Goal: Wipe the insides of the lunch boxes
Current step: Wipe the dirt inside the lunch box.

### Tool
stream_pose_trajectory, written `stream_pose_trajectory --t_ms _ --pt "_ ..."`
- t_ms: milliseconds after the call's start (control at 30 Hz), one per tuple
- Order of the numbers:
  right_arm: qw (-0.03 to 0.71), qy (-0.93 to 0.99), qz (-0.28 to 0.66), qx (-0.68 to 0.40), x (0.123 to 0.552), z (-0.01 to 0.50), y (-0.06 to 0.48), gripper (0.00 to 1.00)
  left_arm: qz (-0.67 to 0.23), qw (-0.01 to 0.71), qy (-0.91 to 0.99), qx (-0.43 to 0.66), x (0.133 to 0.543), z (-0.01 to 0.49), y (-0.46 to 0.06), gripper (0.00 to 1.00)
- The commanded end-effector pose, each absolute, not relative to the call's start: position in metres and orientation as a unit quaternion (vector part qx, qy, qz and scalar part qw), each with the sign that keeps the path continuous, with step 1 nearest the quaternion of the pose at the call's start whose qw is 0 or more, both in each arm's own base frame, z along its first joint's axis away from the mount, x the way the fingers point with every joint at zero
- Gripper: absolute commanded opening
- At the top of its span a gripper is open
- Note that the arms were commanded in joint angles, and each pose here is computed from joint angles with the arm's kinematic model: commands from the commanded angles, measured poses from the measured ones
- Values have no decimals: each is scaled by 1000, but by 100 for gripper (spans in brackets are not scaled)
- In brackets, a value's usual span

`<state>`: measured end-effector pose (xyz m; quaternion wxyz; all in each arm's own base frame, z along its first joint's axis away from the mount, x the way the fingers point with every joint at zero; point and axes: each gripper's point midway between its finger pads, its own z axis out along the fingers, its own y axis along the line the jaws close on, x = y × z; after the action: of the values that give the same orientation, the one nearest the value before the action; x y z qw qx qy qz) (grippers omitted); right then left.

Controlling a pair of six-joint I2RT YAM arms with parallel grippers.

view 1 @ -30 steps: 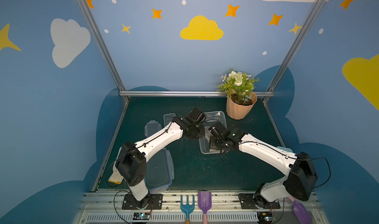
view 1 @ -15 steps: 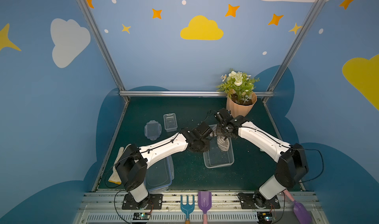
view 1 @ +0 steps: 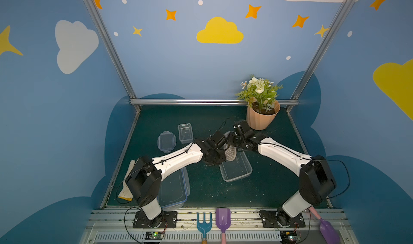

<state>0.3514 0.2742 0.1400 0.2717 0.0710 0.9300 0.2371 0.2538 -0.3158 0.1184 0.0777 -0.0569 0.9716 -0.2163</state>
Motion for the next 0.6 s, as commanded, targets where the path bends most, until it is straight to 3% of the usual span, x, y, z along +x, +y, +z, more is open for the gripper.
stream_pose_trajectory --t_ms 0,133,333,567 --pt "229 917 323 51 330 132 321 0 -365 109 925 13 267 187 -371 5" --pt "224 918 324 56 315 135 304 0 -300 116 947 -7 291 168 -335 4" --pt "257 912 316 52 305 181 269 0 -213 94 972 -23 307 126 -284 4" --pt "323 886 326 71 298 238 224 0 -133 76 988 -4 317 97 -263 4"
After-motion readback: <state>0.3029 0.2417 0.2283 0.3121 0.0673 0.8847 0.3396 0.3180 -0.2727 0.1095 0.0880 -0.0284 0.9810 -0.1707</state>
